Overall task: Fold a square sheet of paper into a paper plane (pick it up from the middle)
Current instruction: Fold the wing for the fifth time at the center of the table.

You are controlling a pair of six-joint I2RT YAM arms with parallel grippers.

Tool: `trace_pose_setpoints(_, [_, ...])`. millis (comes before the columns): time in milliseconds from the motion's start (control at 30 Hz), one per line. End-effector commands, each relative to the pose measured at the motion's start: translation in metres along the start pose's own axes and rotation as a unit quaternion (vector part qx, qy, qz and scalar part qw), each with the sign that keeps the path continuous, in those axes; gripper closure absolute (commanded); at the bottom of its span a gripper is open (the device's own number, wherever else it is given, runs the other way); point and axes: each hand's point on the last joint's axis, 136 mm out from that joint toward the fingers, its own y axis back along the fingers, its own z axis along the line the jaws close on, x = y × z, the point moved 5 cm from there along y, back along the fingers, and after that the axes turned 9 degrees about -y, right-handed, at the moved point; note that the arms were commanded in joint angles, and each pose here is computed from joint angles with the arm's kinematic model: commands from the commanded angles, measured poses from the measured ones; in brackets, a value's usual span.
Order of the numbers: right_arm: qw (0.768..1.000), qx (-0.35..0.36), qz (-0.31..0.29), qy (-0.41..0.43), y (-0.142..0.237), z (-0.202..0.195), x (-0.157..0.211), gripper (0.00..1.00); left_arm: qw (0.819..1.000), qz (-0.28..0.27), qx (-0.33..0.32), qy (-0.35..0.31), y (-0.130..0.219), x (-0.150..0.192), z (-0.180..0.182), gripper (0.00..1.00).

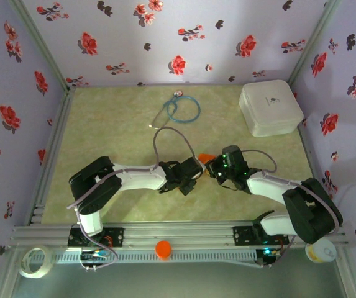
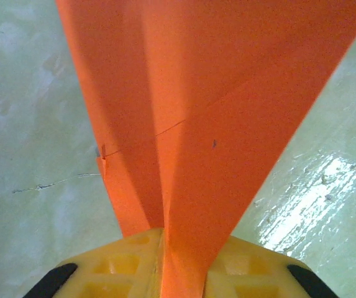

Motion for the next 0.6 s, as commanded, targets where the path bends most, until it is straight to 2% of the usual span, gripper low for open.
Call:
trace_pose_setpoints(0, [1.000,-0.003,0.001,0.003,0.002,-0.002,-0.001,1.00,1.000,-0.007,-0.007,-0.011,0.004,-0.004,-0.001,0.82])
trace_pose_setpoints(233, [1.000,-0.002,0.001,0.004,0.001,-0.002,-0.001,1.00,1.000,-0.006,-0.006,-0.012,0.004,-0.005,-0.001,0.93])
trace_pose_setpoints(333, [1.000,0.005,-0.001,0.011,0.003,-0.003,-0.001,0.84,1.000,0.000,0.002,-0.014,0.002,-0.004,-0.003,0.96])
trace_pose_setpoints(367, [1.000,0.011,-0.005,0.017,0.005,-0.003,-0.002,0.76,1.000,0.005,0.006,-0.013,0.000,-0.004,-0.004,0.97])
trace_pose_setpoints(467, [0.998,0.038,-0.031,0.030,0.016,-0.008,-0.007,0.59,0.999,0.021,0.028,-0.014,-0.005,-0.002,-0.010,0.99])
trace_pose_setpoints(567, [0.996,0.057,-0.058,0.037,0.028,-0.014,-0.013,0.50,0.998,0.040,0.050,-0.012,-0.011,-0.001,-0.014,1.00])
